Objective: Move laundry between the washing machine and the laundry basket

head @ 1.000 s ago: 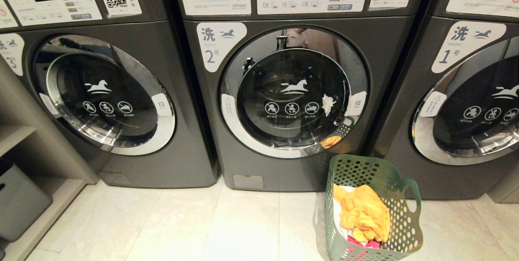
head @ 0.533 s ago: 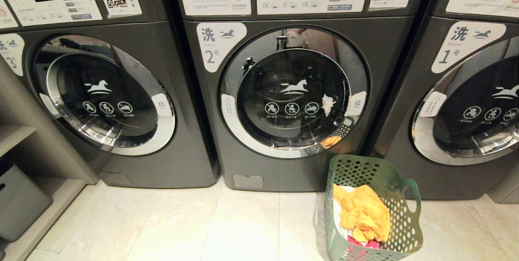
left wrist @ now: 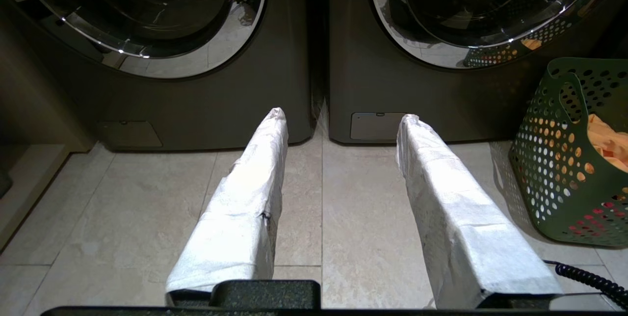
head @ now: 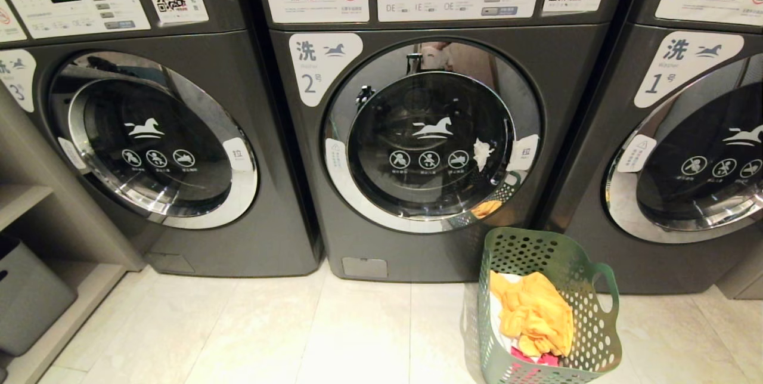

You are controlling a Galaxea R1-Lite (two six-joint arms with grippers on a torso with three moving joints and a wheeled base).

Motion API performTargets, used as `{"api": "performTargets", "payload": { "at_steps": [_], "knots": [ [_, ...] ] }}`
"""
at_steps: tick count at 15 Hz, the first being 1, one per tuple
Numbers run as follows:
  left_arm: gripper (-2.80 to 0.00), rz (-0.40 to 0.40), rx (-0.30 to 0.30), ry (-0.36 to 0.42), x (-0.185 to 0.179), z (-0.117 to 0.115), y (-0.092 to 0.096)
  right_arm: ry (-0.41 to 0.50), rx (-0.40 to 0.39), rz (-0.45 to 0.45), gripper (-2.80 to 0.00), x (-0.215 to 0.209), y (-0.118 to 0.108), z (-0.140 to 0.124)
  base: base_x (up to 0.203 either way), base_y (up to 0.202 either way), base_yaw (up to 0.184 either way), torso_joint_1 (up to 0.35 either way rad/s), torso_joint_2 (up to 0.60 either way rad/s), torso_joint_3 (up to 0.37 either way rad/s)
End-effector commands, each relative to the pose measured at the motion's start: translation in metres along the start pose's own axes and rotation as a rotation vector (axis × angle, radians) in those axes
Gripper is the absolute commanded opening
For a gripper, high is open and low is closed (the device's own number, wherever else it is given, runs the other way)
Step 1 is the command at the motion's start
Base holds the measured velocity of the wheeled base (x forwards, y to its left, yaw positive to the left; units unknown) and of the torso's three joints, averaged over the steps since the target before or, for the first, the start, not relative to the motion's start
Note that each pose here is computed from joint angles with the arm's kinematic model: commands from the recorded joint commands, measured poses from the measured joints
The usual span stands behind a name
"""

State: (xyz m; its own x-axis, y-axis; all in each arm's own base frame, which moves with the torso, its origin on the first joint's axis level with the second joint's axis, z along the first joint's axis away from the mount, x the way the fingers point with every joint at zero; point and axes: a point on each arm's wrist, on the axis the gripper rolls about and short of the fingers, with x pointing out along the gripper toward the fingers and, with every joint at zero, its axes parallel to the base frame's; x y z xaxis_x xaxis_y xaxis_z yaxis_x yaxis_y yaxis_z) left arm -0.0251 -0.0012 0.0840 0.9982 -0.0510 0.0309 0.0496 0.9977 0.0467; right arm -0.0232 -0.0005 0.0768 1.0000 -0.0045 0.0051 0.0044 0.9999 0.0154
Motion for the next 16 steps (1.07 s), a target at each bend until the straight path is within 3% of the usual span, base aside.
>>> {"api": "performTargets", "payload": {
  "at_steps": [1,16],
  "knots": [
    [-2.8,-0.001,0.001,-0.001,-0.0001,-0.0001,0.0,0.001,0.0,0.0,-2.8,0.0,0.0,0.0,0.0,0.0,0.0,0.0,0.0,0.0],
    [-2.8,-0.001,0.002,0.002,0.0001,-0.0003,0.0,0.001,0.0,0.0,-2.8,0.0001,0.0,0.0,0.0,0.0,0.0,0.0,0.0,0.0]
  ]
}}
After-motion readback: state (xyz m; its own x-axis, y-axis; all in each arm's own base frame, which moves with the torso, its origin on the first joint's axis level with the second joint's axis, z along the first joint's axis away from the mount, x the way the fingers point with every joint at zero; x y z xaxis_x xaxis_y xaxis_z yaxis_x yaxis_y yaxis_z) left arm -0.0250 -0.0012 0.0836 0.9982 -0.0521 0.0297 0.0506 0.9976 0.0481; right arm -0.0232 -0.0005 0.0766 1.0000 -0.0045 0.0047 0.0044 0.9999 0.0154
